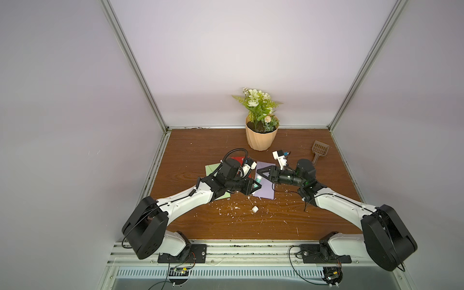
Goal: Seal the envelope with a glue stick
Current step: Screw the glue stick.
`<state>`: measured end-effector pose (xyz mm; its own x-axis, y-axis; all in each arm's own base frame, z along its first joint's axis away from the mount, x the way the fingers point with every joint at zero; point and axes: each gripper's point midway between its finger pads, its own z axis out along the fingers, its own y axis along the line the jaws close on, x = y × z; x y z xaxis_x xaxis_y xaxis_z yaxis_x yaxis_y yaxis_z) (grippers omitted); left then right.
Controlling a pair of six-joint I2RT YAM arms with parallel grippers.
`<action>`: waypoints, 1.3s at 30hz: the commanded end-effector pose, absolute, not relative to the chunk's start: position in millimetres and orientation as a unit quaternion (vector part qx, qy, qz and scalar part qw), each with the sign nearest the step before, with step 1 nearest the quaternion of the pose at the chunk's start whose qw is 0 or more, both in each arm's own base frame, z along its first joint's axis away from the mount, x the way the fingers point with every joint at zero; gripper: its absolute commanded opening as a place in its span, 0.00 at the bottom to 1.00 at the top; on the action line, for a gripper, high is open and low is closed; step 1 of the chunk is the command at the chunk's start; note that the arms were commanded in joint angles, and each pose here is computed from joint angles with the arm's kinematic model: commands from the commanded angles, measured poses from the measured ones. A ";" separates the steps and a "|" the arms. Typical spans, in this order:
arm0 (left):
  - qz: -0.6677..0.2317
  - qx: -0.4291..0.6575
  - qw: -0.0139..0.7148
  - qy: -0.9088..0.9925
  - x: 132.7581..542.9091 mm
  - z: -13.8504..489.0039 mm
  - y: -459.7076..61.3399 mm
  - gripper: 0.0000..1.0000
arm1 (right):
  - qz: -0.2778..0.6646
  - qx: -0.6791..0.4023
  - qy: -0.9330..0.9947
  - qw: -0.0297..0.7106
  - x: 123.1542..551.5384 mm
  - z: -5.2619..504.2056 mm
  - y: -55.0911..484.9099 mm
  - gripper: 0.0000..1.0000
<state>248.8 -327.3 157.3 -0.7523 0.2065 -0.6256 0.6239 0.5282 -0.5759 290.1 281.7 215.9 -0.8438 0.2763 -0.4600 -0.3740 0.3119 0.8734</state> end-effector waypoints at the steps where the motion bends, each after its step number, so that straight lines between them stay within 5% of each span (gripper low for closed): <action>1: -0.369 0.238 0.261 0.860 264.6 147.2 -318.1 0.08 | 0.549 -0.024 0.789 0.275 297.5 203.2 286.0 0.48; 20: -0.374 0.244 0.257 0.857 265.9 143.2 -322.7 0.08 | 0.562 -0.010 0.789 0.248 310.9 188.8 305.0 0.47; 29: -0.381 0.240 0.256 0.855 264.5 144.6 -323.6 0.08 | 0.571 -0.014 0.782 0.247 308.7 192.0 307.1 0.19; 39: -0.514 0.219 0.241 0.794 255.9 188.8 -328.5 0.09 | 0.608 -0.084 0.743 0.269 284.0 213.2 307.5 0.19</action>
<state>259.0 -319.0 141.6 -0.8147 0.1651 -0.5558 0.5458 0.5420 -0.6390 304.2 301.4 183.7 -0.8746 0.2594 -0.4095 -0.3117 0.3461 0.8849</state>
